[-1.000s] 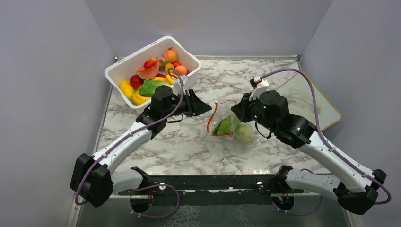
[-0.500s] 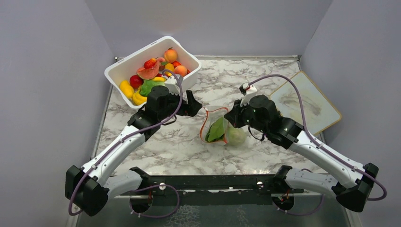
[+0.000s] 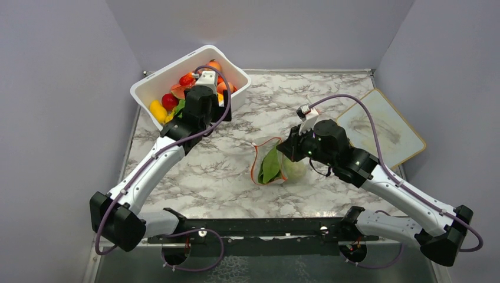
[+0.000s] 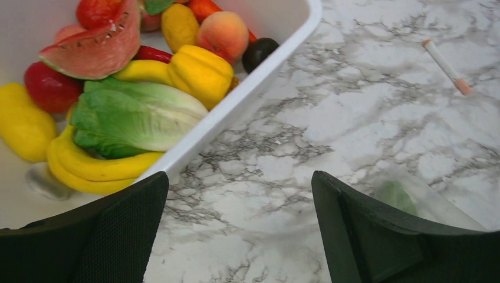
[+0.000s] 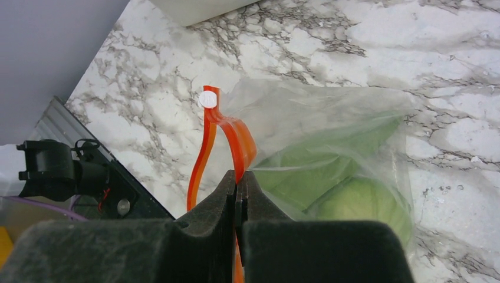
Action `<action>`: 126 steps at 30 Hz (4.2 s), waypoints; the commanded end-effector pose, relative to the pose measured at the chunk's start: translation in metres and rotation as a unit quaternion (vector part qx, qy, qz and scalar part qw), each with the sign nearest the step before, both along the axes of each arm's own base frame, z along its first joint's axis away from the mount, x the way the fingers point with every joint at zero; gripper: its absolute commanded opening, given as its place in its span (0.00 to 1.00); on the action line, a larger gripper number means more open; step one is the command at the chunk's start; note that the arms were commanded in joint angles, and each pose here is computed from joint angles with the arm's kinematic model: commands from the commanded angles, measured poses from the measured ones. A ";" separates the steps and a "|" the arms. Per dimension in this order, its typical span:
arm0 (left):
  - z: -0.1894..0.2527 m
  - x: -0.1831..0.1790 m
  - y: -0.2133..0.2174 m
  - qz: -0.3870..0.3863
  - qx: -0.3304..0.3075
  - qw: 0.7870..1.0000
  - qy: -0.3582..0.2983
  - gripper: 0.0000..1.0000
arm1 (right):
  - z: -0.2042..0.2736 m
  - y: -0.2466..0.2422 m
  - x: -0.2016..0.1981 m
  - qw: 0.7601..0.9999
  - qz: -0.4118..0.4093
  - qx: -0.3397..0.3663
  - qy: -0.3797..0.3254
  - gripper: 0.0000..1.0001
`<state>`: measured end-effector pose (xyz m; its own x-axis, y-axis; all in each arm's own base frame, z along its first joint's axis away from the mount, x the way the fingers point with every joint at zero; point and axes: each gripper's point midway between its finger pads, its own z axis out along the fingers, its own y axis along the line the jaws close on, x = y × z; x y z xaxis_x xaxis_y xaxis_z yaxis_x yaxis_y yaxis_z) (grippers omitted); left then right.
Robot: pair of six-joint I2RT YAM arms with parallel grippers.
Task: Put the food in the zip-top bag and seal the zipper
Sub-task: Pick up the fake fruit from the bin, then place the fake fruit in the zipper food storage bag.
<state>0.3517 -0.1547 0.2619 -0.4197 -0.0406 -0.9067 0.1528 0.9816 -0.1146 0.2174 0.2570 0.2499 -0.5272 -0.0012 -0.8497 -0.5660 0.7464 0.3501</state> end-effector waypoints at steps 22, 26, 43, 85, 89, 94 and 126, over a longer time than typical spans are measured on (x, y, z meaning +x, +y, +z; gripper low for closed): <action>-0.024 0.117 0.140 0.084 0.087 0.991 0.062 0.81 | 0.028 0.008 -0.007 0.999 0.024 0.031 -0.006 0.01; -0.045 0.130 0.149 0.069 0.075 0.991 0.083 0.91 | 0.027 0.007 -0.005 1.000 0.016 0.022 0.003 0.01; -0.092 0.200 0.193 0.046 0.104 0.988 0.106 0.68 | 0.038 0.016 -0.013 0.998 0.041 0.048 0.013 0.01; -0.084 0.201 0.160 -0.014 0.017 0.999 0.047 0.00 | 0.022 0.006 -0.026 0.996 0.021 0.076 0.042 0.01; -0.061 0.186 0.150 -0.003 -0.020 0.999 0.026 0.00 | 0.024 0.006 -0.022 0.996 0.011 0.080 0.041 0.01; -0.045 0.164 0.147 0.017 -0.036 0.999 0.014 0.00 | 0.023 0.007 -0.014 0.996 -0.006 0.084 0.040 0.01; 0.013 -0.081 -0.019 -0.298 -0.134 0.943 0.066 0.00 | 0.037 0.013 0.056 0.987 -0.142 0.071 0.007 0.01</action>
